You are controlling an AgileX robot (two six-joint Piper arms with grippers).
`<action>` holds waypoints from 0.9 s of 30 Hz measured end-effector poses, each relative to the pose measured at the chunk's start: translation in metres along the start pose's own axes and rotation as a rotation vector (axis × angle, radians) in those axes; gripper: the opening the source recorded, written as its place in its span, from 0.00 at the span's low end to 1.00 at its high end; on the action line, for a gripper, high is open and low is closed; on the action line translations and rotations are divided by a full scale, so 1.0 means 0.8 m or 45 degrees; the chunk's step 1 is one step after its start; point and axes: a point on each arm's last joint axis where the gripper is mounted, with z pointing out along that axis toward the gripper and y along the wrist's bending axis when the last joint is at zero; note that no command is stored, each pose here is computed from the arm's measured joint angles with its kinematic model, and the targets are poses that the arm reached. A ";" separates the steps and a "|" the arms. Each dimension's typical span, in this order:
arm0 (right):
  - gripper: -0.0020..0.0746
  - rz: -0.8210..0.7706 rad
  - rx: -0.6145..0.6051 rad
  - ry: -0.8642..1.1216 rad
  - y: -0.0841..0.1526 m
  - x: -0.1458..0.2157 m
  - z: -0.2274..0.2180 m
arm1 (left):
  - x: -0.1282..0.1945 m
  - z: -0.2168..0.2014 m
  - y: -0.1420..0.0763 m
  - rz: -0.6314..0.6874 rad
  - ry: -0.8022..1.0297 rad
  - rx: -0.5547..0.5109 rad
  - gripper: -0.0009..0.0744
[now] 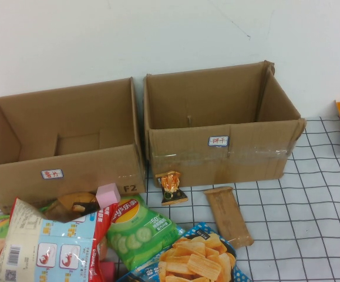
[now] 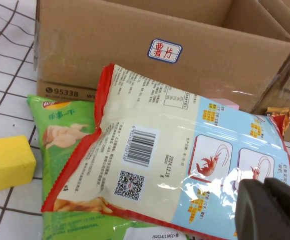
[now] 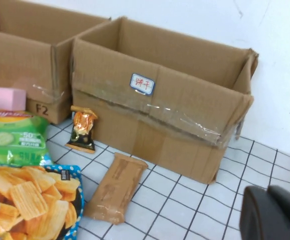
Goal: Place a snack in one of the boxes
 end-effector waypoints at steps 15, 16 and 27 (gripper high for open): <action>0.02 0.098 0.420 0.089 -0.012 0.075 -0.003 | 0.000 0.000 0.000 0.000 0.000 0.000 0.01; 0.02 0.100 0.467 0.078 -0.014 0.076 -0.006 | 0.000 0.000 0.000 0.000 0.000 0.000 0.01; 0.02 0.313 0.474 0.234 -0.009 0.094 -0.012 | 0.000 0.000 0.000 0.000 0.002 0.000 0.01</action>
